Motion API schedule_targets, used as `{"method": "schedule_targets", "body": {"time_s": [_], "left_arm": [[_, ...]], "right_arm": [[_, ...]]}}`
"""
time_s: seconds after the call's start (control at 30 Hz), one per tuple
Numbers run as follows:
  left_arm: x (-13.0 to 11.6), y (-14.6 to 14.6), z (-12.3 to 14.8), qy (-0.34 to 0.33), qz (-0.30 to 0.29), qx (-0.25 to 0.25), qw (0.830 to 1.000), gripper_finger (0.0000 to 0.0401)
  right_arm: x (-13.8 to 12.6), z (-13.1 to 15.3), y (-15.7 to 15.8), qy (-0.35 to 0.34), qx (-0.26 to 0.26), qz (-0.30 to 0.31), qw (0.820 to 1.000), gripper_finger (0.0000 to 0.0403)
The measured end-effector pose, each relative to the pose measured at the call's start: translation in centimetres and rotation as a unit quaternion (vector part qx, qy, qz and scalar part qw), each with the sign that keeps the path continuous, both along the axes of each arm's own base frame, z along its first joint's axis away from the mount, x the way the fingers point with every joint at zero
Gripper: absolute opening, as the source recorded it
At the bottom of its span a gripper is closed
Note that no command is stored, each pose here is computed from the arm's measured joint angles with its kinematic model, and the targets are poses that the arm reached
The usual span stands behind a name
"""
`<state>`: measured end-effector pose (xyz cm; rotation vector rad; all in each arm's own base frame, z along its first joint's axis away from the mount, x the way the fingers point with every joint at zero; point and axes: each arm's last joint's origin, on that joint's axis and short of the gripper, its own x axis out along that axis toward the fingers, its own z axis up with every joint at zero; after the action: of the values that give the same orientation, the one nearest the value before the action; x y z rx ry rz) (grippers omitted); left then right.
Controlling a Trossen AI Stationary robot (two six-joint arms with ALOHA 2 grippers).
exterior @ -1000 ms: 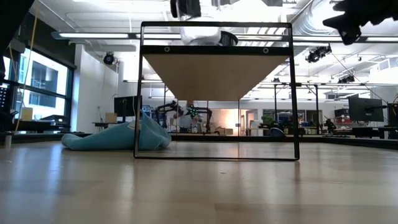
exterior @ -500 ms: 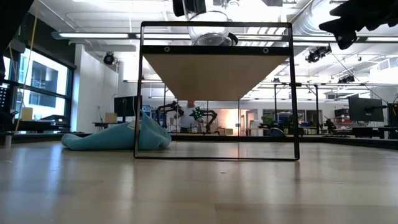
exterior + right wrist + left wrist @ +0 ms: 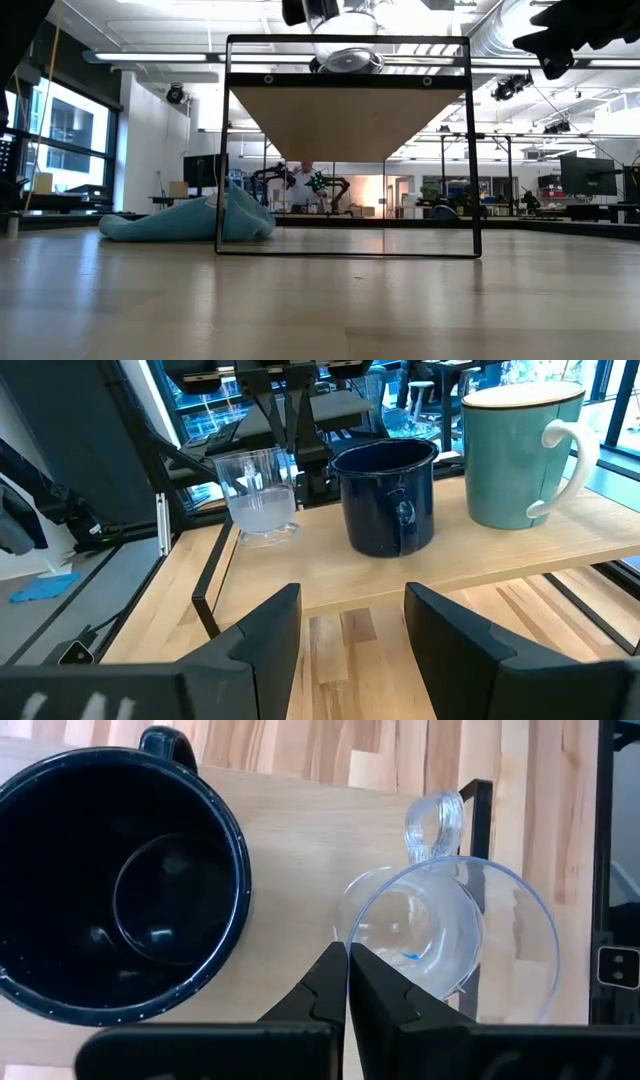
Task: Stack small to large cups/mugs on shelf
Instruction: Put the transparent mug on the shelf
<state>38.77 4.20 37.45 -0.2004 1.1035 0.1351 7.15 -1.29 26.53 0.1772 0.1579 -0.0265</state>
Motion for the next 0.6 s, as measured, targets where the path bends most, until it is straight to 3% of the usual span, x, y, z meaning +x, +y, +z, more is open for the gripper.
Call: {"method": "schedule_targets", "body": {"time_s": [0.6], "left_arm": [[1.0, -0.2, -1.8, 0.035, -0.004, 0.0, 0.999, 0.0]], "right_arm": [[0.0, -0.2, 0.0, 0.011, 0.006, -0.001, 1.0, 0.0171]]}}
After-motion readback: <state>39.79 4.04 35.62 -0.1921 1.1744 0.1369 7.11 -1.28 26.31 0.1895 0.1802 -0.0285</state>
